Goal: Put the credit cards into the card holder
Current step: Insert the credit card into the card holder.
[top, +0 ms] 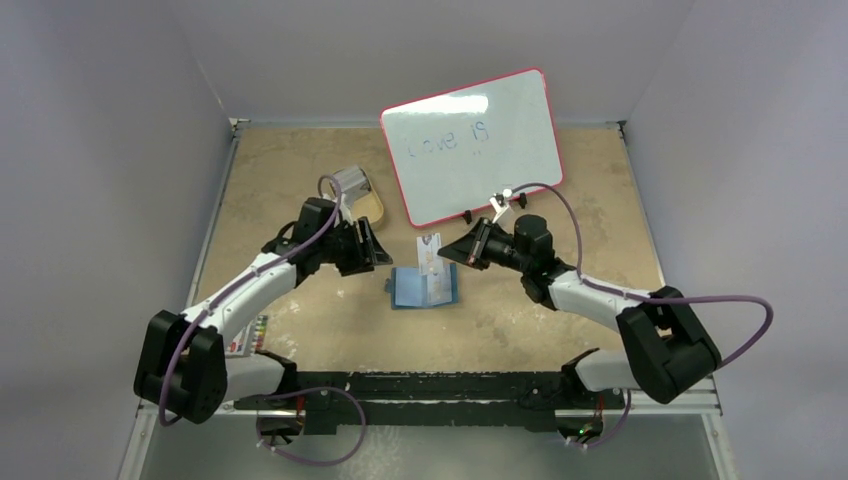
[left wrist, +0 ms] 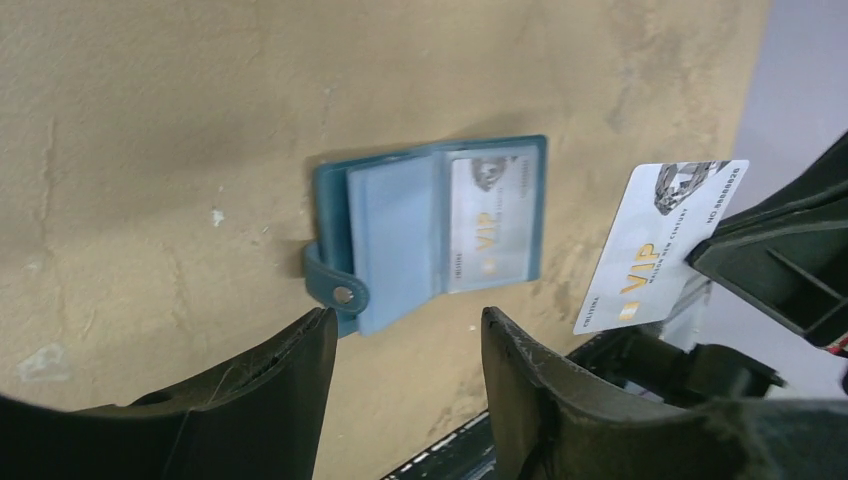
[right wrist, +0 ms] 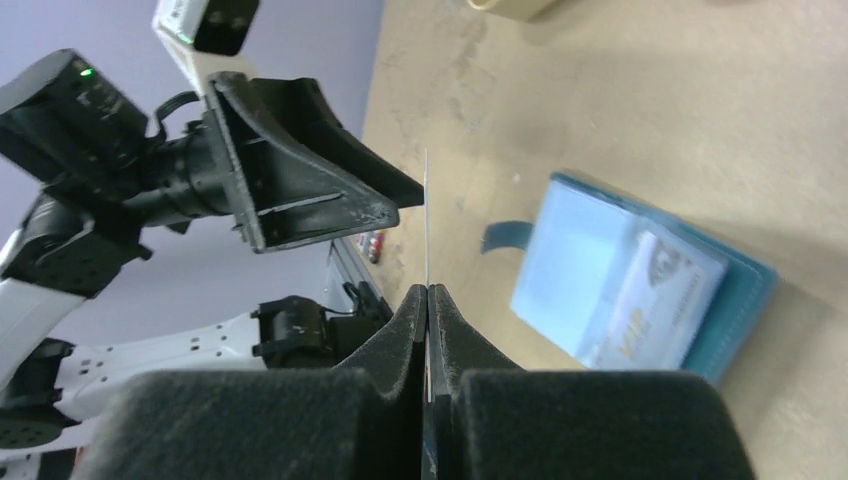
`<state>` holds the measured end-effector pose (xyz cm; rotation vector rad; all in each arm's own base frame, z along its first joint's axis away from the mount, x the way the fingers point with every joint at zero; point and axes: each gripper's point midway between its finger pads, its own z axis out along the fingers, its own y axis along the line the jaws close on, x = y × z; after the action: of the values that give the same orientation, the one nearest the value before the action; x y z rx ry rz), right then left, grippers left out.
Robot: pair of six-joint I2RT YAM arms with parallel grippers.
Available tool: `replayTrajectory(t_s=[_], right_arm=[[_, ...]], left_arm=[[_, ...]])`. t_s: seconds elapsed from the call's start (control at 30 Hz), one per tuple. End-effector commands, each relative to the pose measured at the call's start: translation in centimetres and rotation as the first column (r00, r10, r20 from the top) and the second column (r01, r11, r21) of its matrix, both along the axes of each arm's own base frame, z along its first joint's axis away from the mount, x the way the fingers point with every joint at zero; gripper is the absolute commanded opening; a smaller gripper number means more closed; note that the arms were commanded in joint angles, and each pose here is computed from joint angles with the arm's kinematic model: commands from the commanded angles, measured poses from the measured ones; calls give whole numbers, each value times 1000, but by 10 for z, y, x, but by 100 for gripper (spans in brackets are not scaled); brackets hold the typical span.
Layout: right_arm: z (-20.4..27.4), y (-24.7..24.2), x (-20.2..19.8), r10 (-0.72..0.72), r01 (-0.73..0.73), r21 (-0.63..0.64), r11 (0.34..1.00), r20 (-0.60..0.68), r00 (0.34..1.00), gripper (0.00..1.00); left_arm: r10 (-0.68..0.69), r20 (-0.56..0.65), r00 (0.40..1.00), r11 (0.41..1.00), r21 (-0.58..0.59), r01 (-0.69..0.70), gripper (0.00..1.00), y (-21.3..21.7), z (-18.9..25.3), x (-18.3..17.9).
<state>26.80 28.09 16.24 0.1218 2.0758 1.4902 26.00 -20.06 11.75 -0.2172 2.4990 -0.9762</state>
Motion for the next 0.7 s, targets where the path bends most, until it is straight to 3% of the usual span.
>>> replayTrajectory(t_s=[0.0,0.27,0.47,0.67], right_arm=[[-22,-2,-1,-45,43,-69,997,-15,999,0],[-65,4,-9,-53,38,-156,987,-92,994,0],[-89,-3,-9,-82,53,-234,971,-117,990,0],[-106,-7,-15,-81,39,-266,963,-150,985,0]], left_arm=[[3,54,999,986,164,-11,56,12,-16,-4],[-34,43,998,963,269,21,59,-6,-52,-12],[-19,19,1000,942,336,12,61,4,-75,-13],[-13,10,1000,939,343,9,49,6,-87,-17]])
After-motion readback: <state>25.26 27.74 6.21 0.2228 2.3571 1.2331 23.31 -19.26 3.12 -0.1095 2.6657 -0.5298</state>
